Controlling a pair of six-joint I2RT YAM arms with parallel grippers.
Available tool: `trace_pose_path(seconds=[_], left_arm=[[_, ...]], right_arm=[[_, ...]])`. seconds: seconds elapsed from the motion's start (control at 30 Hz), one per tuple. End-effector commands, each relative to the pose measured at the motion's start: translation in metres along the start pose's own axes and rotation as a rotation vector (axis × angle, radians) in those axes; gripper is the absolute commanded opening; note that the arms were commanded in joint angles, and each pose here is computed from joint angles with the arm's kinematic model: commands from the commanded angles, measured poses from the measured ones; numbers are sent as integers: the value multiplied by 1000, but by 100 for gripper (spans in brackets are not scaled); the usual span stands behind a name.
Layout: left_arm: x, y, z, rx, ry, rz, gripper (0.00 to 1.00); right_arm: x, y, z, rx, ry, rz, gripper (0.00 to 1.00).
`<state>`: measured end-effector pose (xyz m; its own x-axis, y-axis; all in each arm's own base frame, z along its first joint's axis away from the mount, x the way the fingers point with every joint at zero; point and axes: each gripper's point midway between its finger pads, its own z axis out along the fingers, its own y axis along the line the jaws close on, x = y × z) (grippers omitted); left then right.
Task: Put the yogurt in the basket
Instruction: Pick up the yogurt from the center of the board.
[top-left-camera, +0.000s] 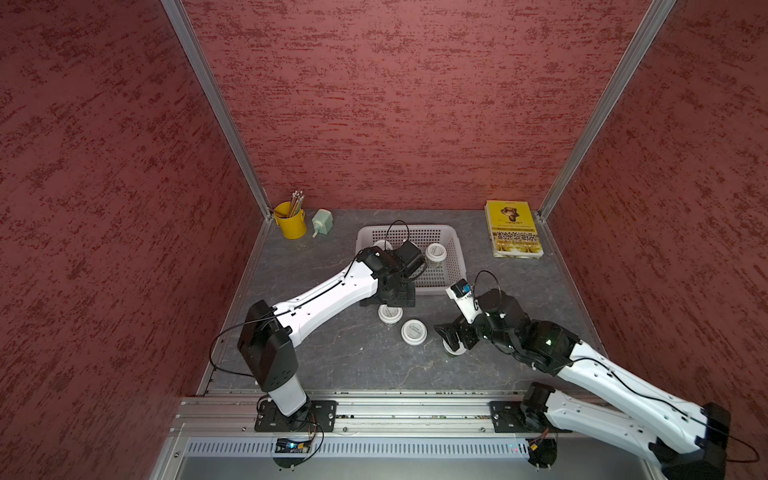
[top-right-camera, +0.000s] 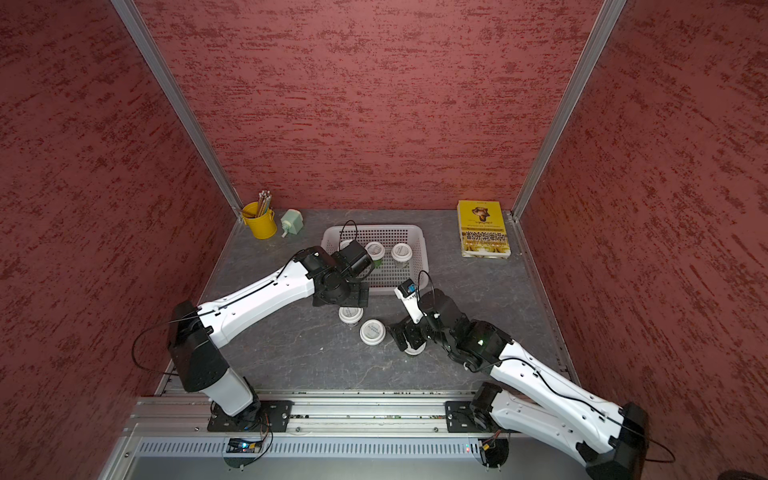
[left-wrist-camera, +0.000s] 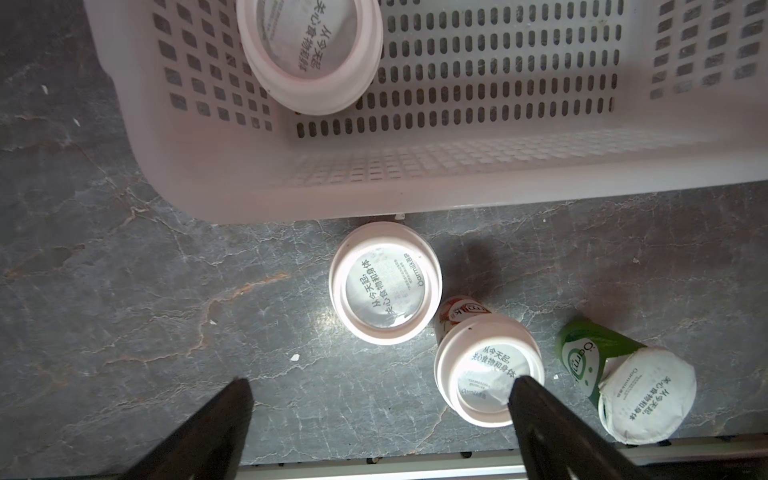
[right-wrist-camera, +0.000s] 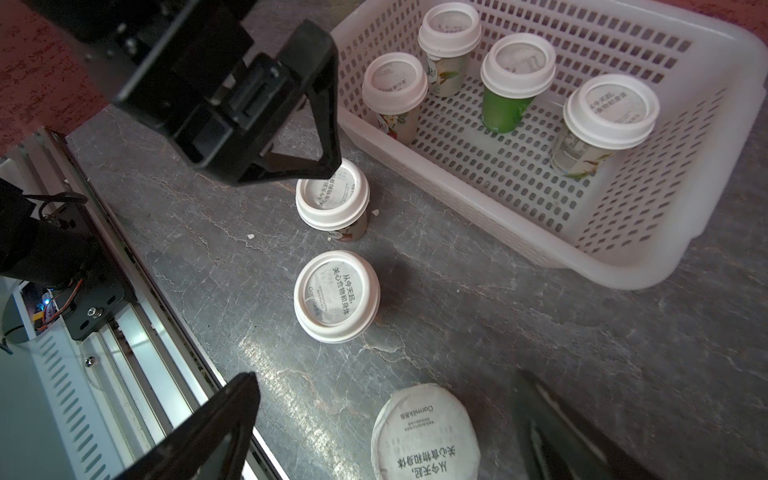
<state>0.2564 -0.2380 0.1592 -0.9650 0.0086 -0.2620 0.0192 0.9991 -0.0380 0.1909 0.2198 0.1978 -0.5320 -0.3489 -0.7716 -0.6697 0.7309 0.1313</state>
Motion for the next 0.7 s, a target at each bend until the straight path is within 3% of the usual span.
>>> trace_pose_path(seconds=[0.0, 0.67], left_arm=[[-5, -6, 12, 6, -33, -72, 100], [0, -5, 77, -92, 18, -151, 100]], right_arm=[[0, 2, -3, -5, -6, 3, 99], [1, 4, 0, -14, 0, -10, 98]])
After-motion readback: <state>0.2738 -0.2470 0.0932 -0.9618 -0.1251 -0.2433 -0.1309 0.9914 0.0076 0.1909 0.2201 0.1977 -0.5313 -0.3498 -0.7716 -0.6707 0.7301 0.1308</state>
